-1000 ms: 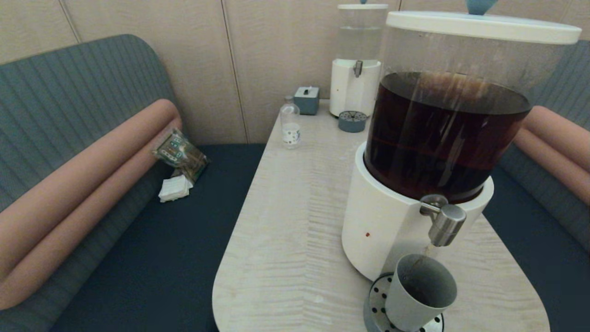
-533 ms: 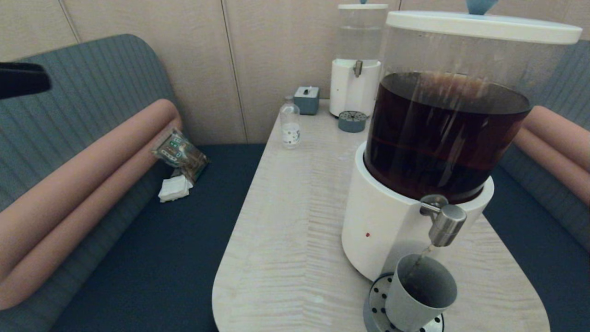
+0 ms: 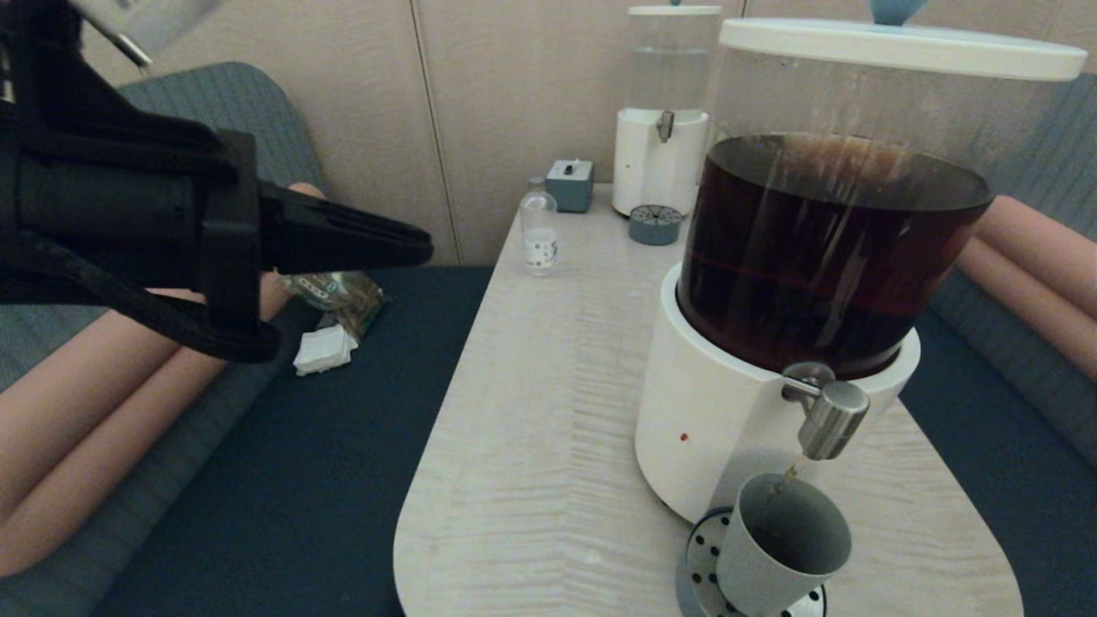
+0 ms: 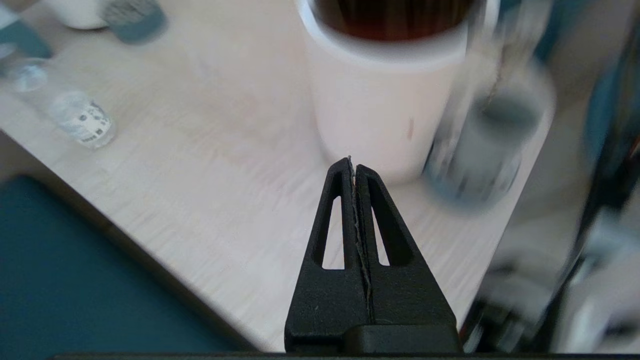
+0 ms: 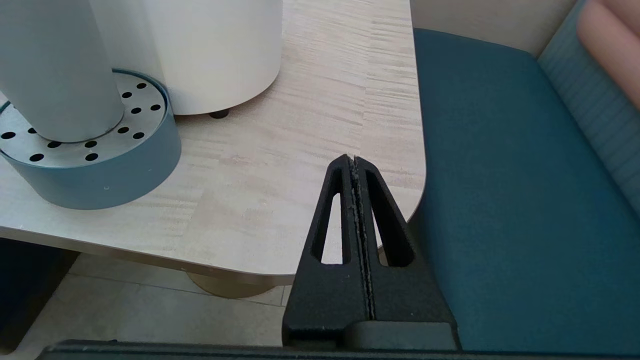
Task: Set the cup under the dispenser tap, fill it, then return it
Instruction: Turn off the faucet
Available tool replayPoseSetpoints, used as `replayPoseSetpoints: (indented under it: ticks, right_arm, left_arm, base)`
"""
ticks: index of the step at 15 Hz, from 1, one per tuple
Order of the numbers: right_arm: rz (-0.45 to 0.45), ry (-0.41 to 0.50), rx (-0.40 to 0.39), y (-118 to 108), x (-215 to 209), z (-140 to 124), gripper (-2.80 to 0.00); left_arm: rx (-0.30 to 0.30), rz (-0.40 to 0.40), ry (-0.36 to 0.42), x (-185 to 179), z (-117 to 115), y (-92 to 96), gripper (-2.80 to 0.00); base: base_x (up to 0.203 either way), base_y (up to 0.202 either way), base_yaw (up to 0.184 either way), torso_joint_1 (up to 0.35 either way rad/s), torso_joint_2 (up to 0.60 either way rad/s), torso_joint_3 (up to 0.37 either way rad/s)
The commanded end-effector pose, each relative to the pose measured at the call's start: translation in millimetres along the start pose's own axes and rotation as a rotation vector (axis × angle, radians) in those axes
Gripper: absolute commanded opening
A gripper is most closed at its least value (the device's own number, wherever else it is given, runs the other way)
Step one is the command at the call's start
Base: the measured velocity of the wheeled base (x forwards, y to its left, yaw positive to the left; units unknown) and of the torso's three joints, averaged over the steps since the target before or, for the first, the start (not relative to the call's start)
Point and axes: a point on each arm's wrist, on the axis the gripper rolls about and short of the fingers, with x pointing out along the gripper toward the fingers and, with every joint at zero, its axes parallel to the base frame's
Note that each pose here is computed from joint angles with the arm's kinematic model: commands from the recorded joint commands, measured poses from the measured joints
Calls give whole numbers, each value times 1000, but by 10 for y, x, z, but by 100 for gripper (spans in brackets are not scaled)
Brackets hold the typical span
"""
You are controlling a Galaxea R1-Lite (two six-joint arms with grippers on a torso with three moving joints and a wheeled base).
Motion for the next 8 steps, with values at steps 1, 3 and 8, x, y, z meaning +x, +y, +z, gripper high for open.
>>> replayPoseSetpoints:
  ticks: [1,3,8]
  right_arm:
    - [0,-3,-1,0,-3,-1,-280]
    - [0,-3,-1,0,-3,-1,-280]
    - [0,-3,-1,0,-3,-1,-280]
  left_arm:
    - [95,-76,122,220,-77,-58,-280]
    - [163,-65,228,324,-56,-218,-280]
    - [397,-47,278,842,176,-402,-280]
  base:
    - [0,0,0,0,0,0]
    - [0,0,0,0,0,0]
    - [0,0,0,0,0,0]
